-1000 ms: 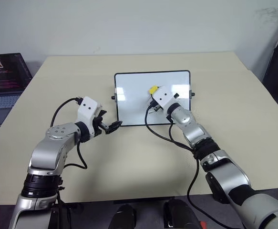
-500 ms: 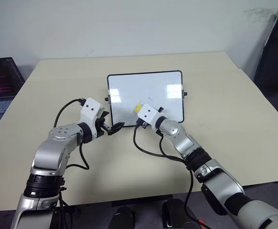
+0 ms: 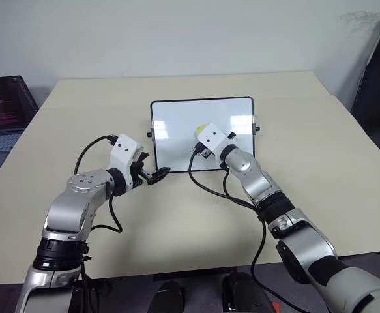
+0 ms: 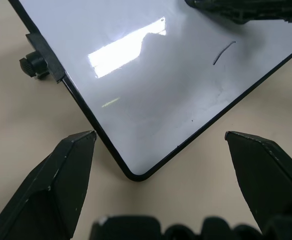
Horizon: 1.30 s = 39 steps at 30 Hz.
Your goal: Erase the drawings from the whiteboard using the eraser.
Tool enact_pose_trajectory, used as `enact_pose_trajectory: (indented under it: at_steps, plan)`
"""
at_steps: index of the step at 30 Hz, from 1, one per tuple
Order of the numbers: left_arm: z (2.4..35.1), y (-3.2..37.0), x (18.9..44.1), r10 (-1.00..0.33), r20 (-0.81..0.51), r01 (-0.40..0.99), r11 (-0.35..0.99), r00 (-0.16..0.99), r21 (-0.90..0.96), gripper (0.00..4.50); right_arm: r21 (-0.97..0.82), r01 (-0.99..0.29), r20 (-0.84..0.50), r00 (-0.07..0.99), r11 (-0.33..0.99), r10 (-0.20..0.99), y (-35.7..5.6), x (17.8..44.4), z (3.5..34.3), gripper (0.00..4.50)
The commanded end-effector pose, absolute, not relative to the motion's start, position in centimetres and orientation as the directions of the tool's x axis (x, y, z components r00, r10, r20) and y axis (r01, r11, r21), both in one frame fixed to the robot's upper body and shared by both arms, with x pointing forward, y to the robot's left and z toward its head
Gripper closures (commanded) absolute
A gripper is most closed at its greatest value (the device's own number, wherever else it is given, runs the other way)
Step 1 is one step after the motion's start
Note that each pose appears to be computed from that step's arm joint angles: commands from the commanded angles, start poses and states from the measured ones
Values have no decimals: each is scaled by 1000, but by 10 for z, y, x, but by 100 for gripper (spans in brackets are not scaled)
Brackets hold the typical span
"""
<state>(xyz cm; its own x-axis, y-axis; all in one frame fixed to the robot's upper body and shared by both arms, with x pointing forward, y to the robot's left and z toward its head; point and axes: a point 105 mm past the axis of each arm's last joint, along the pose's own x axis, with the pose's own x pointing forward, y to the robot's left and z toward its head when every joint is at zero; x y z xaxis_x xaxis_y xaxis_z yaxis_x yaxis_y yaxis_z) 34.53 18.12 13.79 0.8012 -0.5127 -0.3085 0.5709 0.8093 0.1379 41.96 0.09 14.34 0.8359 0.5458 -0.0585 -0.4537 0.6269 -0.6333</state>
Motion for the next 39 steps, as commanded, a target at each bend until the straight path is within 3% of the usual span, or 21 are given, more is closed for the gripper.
enact_pose_trajectory:
  at_steps: [1,8,13,19,39]
  plan:
    - [150,176,345,-531,-267,582,795,804,170,0,-631,-518,-147,811,577,567,8,411,121,318]
    - [149,176,345,-531,-268,582,796,804,168,0,-620,-365,-58,904,695,423,-41,439,149,318]
    - [147,174,344,-535,-270,585,794,801,164,0,-608,-319,-20,921,727,388,-54,445,161,318]
    - [147,171,345,-541,-267,591,790,797,165,0,-624,-357,-79,914,695,398,-53,441,142,318]
    - [146,168,345,-550,-267,599,784,791,161,0,-608,-434,-45,855,665,517,-20,428,150,318]
